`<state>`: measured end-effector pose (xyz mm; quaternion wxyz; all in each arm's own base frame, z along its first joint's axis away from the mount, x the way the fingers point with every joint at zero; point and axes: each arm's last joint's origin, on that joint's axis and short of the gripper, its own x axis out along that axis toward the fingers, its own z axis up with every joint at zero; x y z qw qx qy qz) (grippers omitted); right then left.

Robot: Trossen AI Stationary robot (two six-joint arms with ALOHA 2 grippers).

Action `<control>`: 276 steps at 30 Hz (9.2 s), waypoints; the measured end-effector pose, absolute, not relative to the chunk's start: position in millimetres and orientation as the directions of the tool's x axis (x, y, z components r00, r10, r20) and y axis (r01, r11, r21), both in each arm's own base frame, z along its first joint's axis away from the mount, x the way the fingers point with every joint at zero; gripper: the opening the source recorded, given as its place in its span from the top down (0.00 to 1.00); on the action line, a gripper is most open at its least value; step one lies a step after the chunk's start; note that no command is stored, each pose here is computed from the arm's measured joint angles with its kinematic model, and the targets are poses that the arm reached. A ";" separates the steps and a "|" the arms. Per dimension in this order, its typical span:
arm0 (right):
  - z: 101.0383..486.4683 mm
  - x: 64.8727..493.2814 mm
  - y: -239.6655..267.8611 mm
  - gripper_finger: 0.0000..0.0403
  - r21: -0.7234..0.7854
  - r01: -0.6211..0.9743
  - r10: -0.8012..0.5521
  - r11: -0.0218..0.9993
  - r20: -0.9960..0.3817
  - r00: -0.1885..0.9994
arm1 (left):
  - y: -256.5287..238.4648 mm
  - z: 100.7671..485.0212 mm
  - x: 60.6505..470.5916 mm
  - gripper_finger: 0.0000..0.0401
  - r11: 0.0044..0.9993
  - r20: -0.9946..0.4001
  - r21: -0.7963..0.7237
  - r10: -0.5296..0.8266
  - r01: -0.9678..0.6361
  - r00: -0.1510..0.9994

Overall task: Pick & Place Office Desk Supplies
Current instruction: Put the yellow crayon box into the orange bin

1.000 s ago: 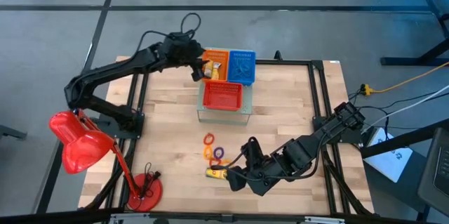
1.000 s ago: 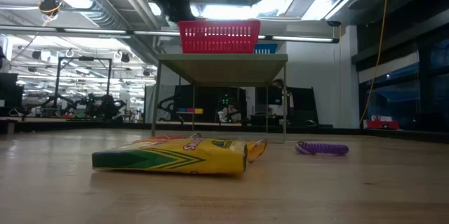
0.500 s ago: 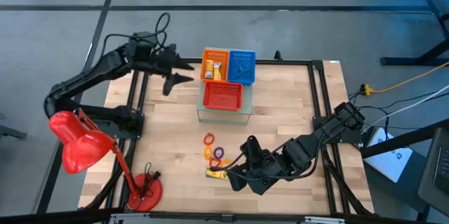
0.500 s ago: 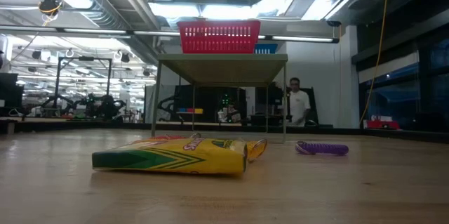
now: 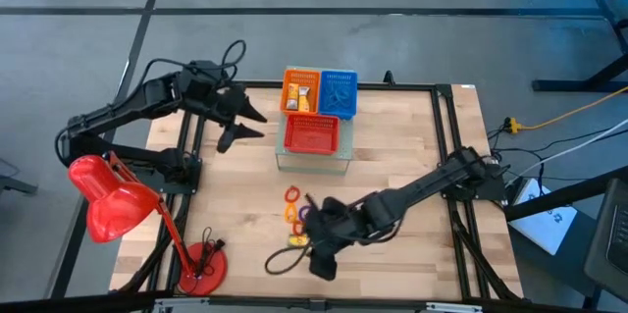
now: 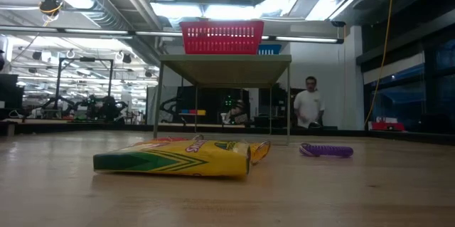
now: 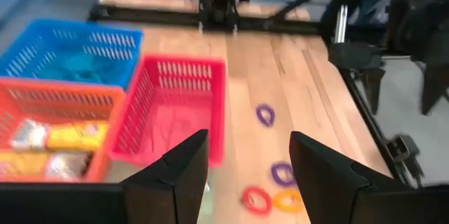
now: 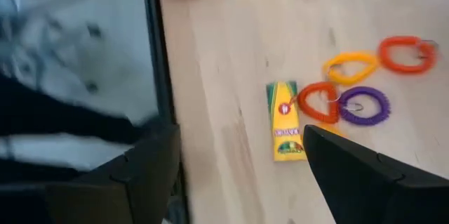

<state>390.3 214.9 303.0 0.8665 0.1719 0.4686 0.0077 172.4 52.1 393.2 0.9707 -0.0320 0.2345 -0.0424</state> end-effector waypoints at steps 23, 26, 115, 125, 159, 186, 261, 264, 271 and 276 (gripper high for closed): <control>171.8 440.4 231.3 0.25 0.116 0.046 0.084 0.992 -0.894 0.440 | 17.1 355.4 177.8 0.50 0.980 -0.605 -0.080 -0.191 0.179 0.773; 165.3 443.9 226.9 0.25 0.071 0.074 0.030 0.995 -0.892 0.452 | 17.1 355.3 177.7 0.50 0.981 -0.606 -0.087 -0.191 0.174 0.772; 151.7 445.8 235.2 0.40 0.155 0.140 0.087 0.978 -0.912 0.400 | 16.8 355.1 177.5 0.49 0.980 -0.606 -0.137 -0.199 0.146 0.770; 148.5 445.5 238.7 0.39 0.144 0.112 0.087 0.983 -0.910 0.405 | 16.7 355.1 177.5 0.49 0.979 -0.606 -0.140 -0.201 0.146 0.769; 135.4 446.9 230.8 0.66 0.106 0.165 0.040 0.981 -0.931 0.362 | 16.7 354.5 177.1 0.49 0.979 -0.612 -0.152 -0.202 0.137 0.765; 321.7 421.7 179.6 0.67 0.455 0.142 0.249 0.879 -0.693 0.676 | -20.6 354.6 178.2 0.49 0.905 -0.634 0.305 -0.038 0.295 0.773; 387.2 427.8 79.9 0.31 0.562 0.208 0.104 0.801 -0.471 0.876 | -79.5 356.0 199.8 0.92 0.771 -0.500 0.541 -0.027 0.337 0.866; 400.4 418.5 71.5 0.30 0.556 0.214 0.076 0.803 -0.451 0.889 | -74.5 355.1 197.4 0.92 0.754 -0.505 0.588 0.061 0.292 0.861; 419.5 381.6 63.8 0.30 0.472 0.353 -0.058 0.808 -0.531 0.845 | -40.3 358.4 194.6 0.92 0.769 -0.505 0.617 0.225 0.166 0.833; 432.8 360.2 66.8 0.30 0.459 0.415 -0.133 0.786 -0.529 0.838 | -14.4 361.3 196.4 0.92 0.785 -0.495 0.613 0.293 0.090 0.818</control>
